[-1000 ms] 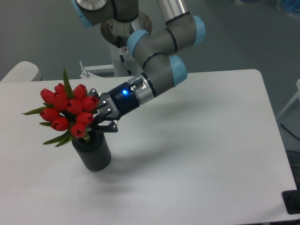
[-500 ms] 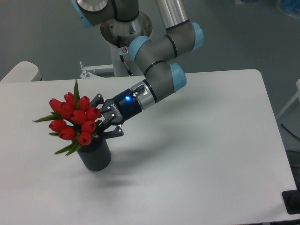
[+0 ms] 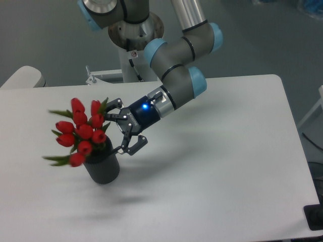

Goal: Insert the flowers into the vase

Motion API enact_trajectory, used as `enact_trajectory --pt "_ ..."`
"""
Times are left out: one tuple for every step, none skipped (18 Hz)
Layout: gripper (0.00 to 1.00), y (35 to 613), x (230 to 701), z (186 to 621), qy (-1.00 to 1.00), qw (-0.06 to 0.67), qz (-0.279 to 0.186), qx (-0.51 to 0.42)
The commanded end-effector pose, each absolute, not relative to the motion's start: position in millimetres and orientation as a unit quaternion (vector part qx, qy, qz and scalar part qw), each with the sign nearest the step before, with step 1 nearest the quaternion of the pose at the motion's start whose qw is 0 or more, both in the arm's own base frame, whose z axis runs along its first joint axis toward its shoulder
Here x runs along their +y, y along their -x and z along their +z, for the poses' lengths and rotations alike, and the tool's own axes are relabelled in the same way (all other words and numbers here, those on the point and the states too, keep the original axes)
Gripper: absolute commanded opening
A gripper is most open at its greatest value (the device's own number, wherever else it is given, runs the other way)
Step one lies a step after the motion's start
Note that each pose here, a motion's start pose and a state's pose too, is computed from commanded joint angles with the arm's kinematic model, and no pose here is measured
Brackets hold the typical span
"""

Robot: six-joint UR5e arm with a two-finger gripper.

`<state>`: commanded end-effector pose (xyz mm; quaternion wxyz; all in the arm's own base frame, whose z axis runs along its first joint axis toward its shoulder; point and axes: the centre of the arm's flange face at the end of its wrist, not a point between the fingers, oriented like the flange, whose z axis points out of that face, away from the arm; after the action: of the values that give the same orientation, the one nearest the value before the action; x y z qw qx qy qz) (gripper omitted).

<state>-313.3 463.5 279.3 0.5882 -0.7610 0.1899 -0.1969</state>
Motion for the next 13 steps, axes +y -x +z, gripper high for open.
enact_trajectory --pt "1.00 319 460 280 0.765 0.586 -0.192 0.188" --pt "1.00 324 457 281 0.767 0.586 -0.187 0.185" --pt "1.00 329 454 282 0.768 0.586 -0.183 0.182" --pt "1.00 336 451 283 0.769 0.588 -0.178 0.179" --pt "1.00 343 447 284 0.771 0.588 -0.172 0.175" --pt "1.00 350 444 288 0.772 0.589 -0.165 0.174" --pt "1.00 359 442 294 0.773 0.590 -0.156 0.173" --pt "1.00 371 439 301 0.775 0.591 -0.144 0.173" --pt "1.00 381 438 309 0.778 0.589 -0.136 0.172" --pt "1.00 391 437 317 0.781 0.587 -0.129 0.169" --pt "1.00 402 435 324 0.784 0.586 -0.119 0.167" --pt "1.00 415 433 332 0.786 0.586 -0.107 0.168" --pt "1.00 425 434 334 0.788 0.583 -0.100 0.169"
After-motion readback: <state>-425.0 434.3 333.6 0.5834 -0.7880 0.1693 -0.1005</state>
